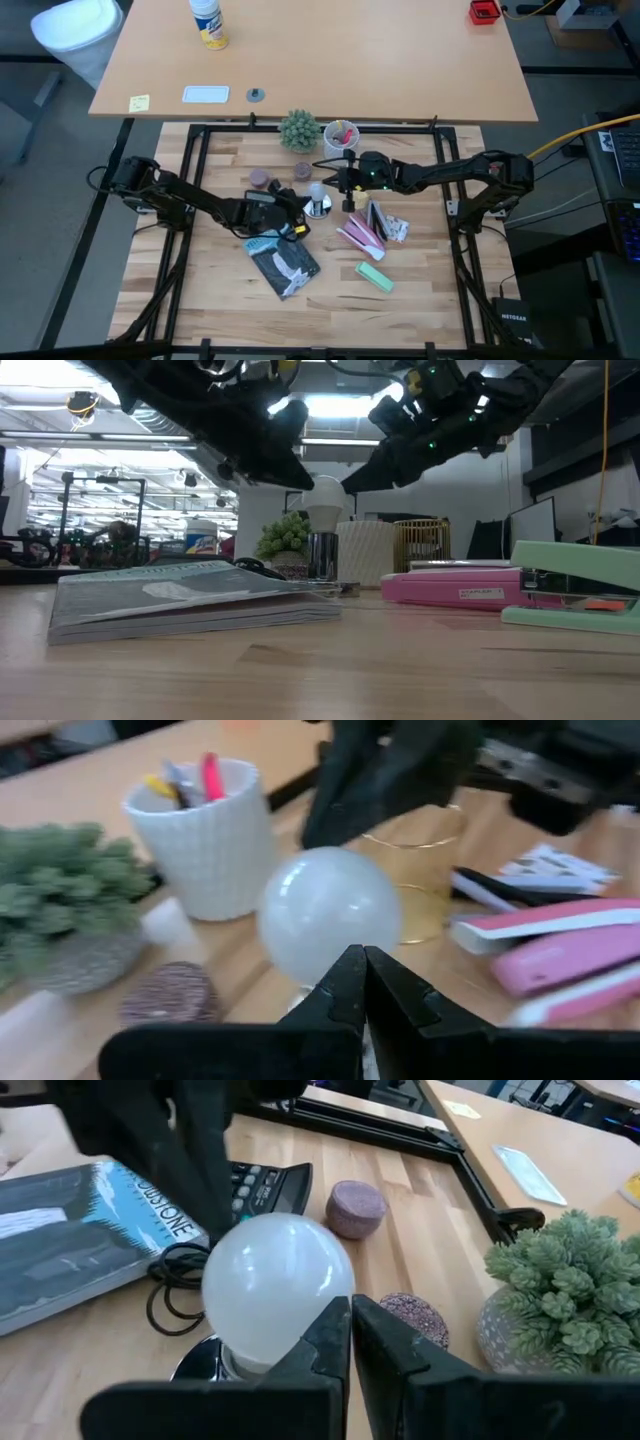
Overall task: Screw lightbulb
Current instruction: Insert the lightbulb into the lamp
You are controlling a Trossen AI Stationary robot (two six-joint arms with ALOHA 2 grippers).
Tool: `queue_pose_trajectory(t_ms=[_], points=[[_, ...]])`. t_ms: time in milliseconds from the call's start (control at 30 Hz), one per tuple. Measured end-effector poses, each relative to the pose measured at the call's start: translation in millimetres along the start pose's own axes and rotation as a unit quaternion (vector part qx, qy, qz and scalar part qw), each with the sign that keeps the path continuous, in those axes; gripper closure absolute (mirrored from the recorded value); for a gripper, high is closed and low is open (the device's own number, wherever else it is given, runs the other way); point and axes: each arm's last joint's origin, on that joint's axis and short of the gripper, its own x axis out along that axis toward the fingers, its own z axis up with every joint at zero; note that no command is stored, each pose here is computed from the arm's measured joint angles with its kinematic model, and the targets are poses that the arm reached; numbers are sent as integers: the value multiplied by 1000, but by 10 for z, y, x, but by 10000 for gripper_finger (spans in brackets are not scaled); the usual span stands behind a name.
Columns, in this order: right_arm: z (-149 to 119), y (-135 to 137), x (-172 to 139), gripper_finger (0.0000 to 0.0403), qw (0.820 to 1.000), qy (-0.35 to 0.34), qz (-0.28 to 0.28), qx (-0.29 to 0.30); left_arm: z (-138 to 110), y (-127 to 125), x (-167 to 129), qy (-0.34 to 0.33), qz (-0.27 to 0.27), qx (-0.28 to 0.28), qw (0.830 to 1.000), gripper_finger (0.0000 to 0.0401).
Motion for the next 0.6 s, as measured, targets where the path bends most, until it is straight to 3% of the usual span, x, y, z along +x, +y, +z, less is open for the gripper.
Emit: queue_pose_trajectory(t_ms=[600], points=[[-22,81,-10,382,991,-8,120,54,-33,89,28,4,68,-9,998,401]])
